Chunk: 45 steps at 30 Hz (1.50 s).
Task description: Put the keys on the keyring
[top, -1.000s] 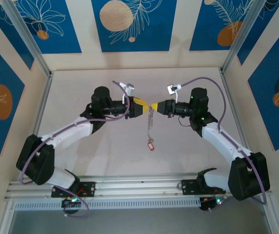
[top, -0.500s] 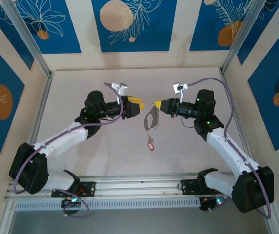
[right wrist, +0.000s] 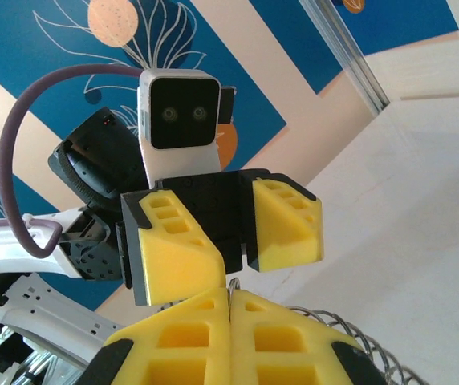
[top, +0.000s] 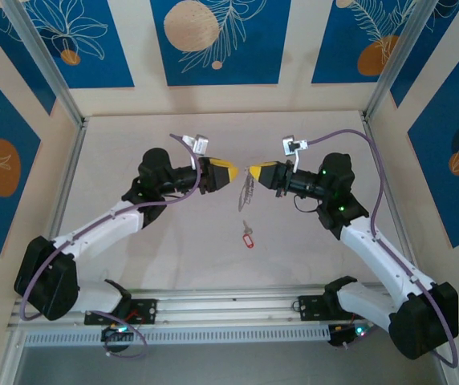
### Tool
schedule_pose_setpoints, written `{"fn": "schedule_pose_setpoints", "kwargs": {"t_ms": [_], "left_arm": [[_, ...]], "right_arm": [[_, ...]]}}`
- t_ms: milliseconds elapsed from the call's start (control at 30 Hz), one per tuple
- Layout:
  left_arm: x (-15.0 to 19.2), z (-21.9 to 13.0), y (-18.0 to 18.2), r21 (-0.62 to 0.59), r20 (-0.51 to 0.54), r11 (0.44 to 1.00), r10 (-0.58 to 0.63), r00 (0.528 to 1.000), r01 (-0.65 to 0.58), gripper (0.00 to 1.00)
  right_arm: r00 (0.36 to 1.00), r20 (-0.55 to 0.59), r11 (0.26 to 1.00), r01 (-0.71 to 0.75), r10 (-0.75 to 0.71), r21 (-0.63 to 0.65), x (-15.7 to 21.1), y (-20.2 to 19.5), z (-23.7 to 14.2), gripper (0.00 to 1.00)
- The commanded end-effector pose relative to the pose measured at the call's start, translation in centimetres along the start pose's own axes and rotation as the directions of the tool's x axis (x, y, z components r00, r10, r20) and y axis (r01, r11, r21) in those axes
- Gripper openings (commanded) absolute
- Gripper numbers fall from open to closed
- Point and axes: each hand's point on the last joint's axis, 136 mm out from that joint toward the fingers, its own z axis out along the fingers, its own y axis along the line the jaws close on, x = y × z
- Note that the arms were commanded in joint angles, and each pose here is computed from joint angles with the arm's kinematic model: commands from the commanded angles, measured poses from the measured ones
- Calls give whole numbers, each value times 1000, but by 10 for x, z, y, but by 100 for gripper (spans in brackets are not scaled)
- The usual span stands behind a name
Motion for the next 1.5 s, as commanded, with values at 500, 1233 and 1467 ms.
{"fn": "schedule_pose_setpoints", "kwargs": {"t_ms": [500,1233,1467], "left_arm": [[-58,4,-13,-68,96,995,73,993,-67,51],[-85,21,-1,17,139,1000,23,990,-26,39],[-89,24,-4,58,150,998,10,989,-19,35]], "right_arm": [[996,53,979,79,-70,-188,-59,-11,30,0],[998,59,973,7,7,-233,-77,-30,32,0],[999,45,970,-7,19,-242,-72,-29,36,0]]}}
